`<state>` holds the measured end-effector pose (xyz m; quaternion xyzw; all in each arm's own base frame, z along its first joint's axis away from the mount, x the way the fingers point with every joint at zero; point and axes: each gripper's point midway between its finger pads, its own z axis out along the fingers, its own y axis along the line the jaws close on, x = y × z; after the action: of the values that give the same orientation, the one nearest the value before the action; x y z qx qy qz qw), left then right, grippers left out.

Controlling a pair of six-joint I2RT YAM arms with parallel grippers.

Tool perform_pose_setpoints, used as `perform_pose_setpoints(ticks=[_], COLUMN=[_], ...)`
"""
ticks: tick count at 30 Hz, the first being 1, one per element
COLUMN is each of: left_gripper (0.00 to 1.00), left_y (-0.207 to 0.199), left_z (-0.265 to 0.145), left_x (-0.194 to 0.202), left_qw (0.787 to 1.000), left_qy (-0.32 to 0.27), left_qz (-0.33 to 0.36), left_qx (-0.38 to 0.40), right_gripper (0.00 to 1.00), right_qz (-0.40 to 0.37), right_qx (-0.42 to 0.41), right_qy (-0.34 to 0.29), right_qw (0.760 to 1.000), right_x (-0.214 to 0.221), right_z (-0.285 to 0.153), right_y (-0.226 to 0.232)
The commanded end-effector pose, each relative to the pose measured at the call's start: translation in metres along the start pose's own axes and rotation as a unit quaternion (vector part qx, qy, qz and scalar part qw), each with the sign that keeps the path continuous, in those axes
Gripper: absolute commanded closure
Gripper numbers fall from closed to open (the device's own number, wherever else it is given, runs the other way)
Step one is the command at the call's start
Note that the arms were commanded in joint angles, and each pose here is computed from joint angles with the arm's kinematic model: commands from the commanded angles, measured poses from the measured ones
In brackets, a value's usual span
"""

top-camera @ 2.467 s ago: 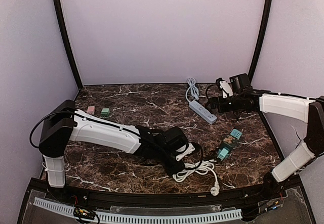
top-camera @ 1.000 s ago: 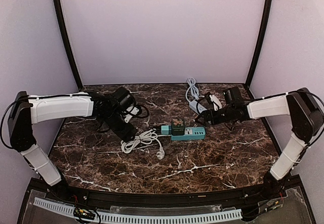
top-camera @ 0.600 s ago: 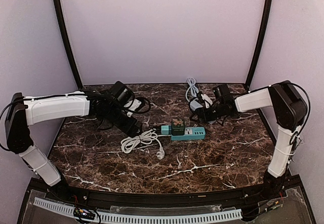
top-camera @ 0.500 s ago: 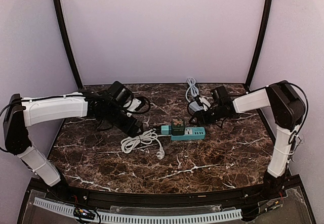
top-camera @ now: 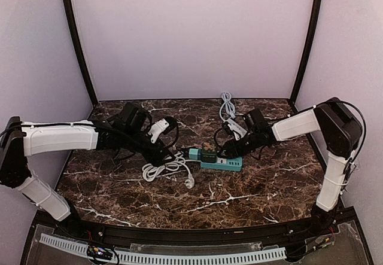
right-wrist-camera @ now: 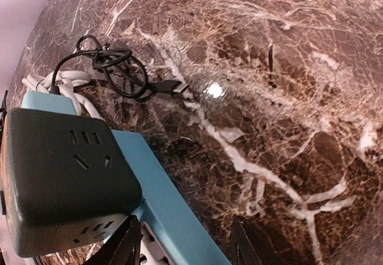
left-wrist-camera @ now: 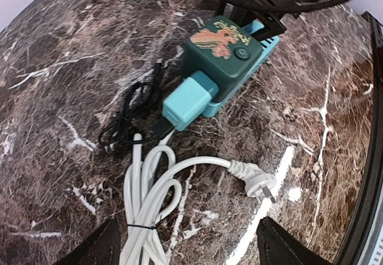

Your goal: Pull the plug off the socket

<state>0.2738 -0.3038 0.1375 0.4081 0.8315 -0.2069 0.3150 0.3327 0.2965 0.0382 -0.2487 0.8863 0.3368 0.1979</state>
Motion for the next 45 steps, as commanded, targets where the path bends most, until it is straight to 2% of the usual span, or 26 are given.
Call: perform_pose_setpoints(ticks=[1,8,18,31,41,45], left_gripper=[0.21,0.24,0.28,0.4,0.62,0.66], left_y=[-0.027,-0.039,-0.032,-0.033,-0.049,-0.059], left_z=[0.006,0.037,0.074,0.105,0.102,0.098], left_x=[-0.014,-0.018,-0.023,-0.006,-0.007,-0.008], left_qw=[0.988,0.968,0.941,0.932,0.938,0.945], left_qy=[-0.066,-0.037,0.003,0.036,0.037,0.037], left_qz=[0.115,0.227,0.322,0.344,0.327,0.309], left_qx=[0.074,0.103,0.107,0.11,0.104,0.1], right_gripper=[0.49,0.4,0.24,0.22,0.22,0.22], right_qz=[-0.006,-0.022,-0.023,-0.019,-0.012,-0.009], right_qx=[-0.025,-0.009,-0.007,-0.028,-0.031,-0.035], right_qy=[0.019,-0.005,-0.034,-0.048,-0.05,-0.054], right_qw=[1.0,1.0,0.999,0.998,0.998,0.998], right_x=[0.022,0.021,0.008,0.002,0.006,0.004], right_z=[-0.004,-0.025,-0.046,-0.059,-0.061,-0.063], right_y=[0.017,0.023,0.035,0.04,0.041,0.044])
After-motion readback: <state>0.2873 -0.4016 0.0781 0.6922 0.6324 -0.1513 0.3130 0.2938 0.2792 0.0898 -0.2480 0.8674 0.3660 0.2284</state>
